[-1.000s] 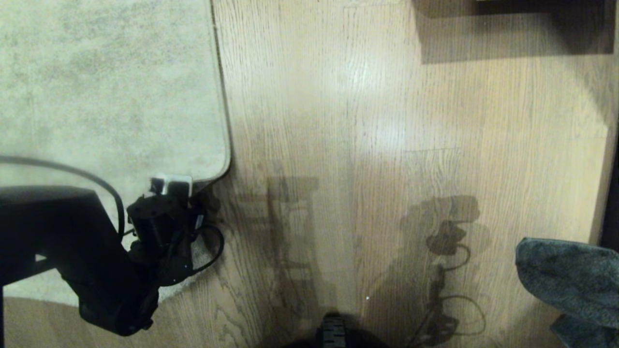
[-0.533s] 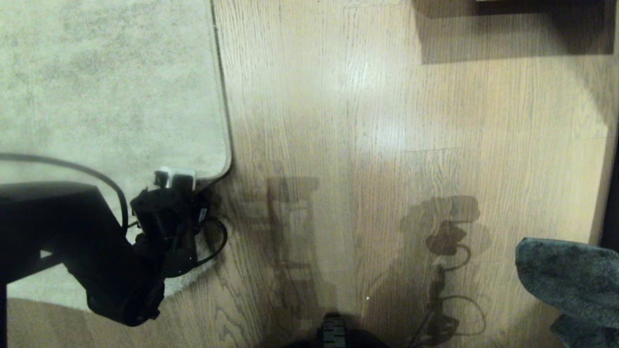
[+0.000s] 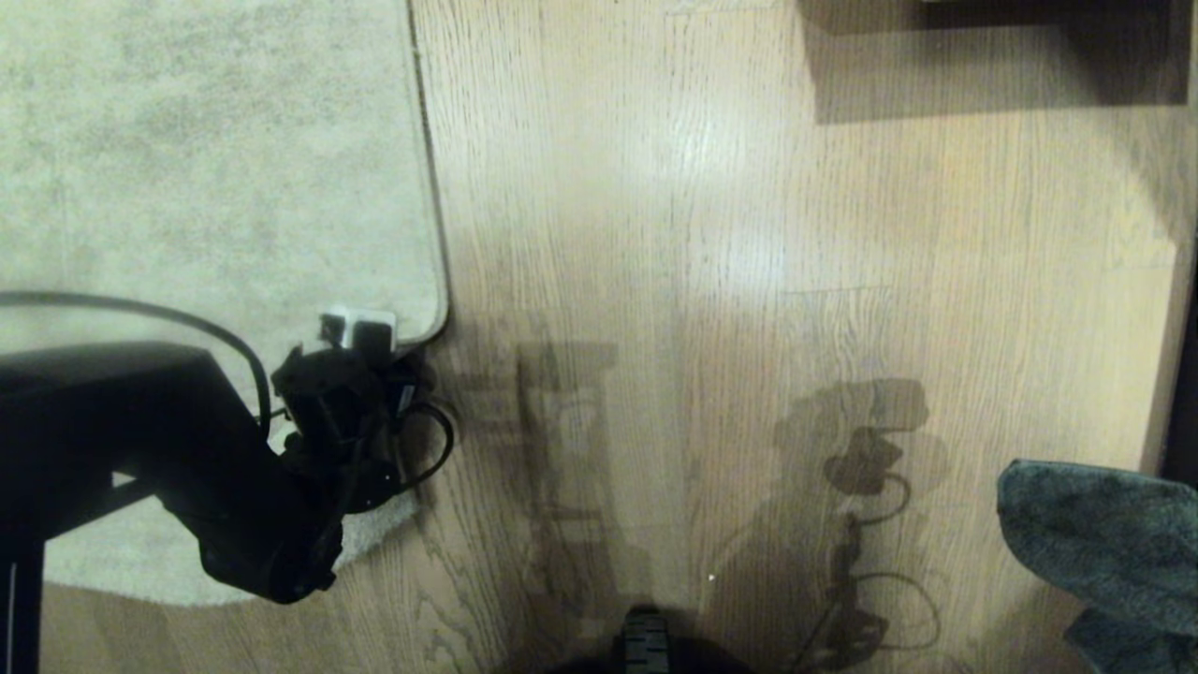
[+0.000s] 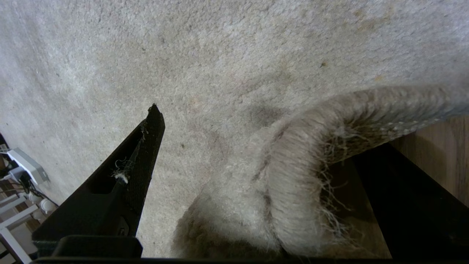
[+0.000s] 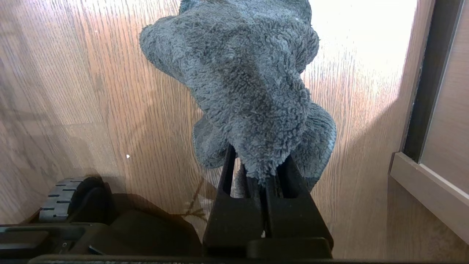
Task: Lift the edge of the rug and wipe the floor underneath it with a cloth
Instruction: Lift up the carpet
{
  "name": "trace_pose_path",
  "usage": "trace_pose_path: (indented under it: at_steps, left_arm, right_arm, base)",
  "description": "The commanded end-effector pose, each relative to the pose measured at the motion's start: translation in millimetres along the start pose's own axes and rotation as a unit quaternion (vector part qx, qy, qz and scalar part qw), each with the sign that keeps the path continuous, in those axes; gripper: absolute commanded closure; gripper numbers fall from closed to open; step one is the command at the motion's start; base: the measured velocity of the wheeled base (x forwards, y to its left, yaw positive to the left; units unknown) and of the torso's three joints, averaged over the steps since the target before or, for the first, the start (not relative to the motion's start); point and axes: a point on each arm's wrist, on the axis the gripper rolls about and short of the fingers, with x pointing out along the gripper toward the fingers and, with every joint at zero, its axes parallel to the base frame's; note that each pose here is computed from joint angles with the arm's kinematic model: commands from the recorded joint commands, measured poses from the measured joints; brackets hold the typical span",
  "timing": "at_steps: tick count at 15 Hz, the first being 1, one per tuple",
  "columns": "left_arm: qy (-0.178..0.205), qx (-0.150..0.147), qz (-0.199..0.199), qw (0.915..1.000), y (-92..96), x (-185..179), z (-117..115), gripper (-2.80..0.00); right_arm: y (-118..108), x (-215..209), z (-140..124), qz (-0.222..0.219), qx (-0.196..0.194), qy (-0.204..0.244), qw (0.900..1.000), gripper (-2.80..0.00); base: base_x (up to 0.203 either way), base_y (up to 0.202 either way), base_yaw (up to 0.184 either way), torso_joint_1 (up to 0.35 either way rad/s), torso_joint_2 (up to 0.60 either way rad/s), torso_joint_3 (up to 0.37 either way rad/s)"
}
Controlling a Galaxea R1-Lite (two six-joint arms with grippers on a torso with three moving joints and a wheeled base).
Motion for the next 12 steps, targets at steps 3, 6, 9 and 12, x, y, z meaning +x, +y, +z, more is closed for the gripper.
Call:
trace_pose_path:
  at_steps: [3, 6, 9, 12]
  left_arm:
    - [-0.011, -0.008, -0.003, 0.9999, -0.4, -11, 3, -2.80]
    - [0.002, 0.007, -0.013, 0.9999, 5.1, -23, -3, -2.80]
    - [0.014, 0.035, -0.022, 0.9990, 13.0, -36, -8, -2.80]
    - [0.035, 0.070, -0.033, 0.9964, 20.1, -48, -20, -2.80]
  right_arm:
    - [0, 0, 0, 0.000, 0.000, 0.000, 1.000, 0.00]
    - [0, 0, 0, 0.000, 0.000, 0.000, 1.000, 0.00]
    - [0, 0, 0, 0.000, 0.000, 0.000, 1.000, 0.00]
    - [0, 0, 0, 0.000, 0.000, 0.000, 1.000, 0.00]
  base:
    - [0.000, 0.000, 0.000, 0.000, 0.00, 0.000]
    - [0.000, 0.000, 0.000, 0.000, 0.00, 0.000]
    - [0.000, 0.000, 0.000, 0.000, 0.00, 0.000]
    - [0.000, 0.000, 0.000, 0.000, 0.00, 0.000]
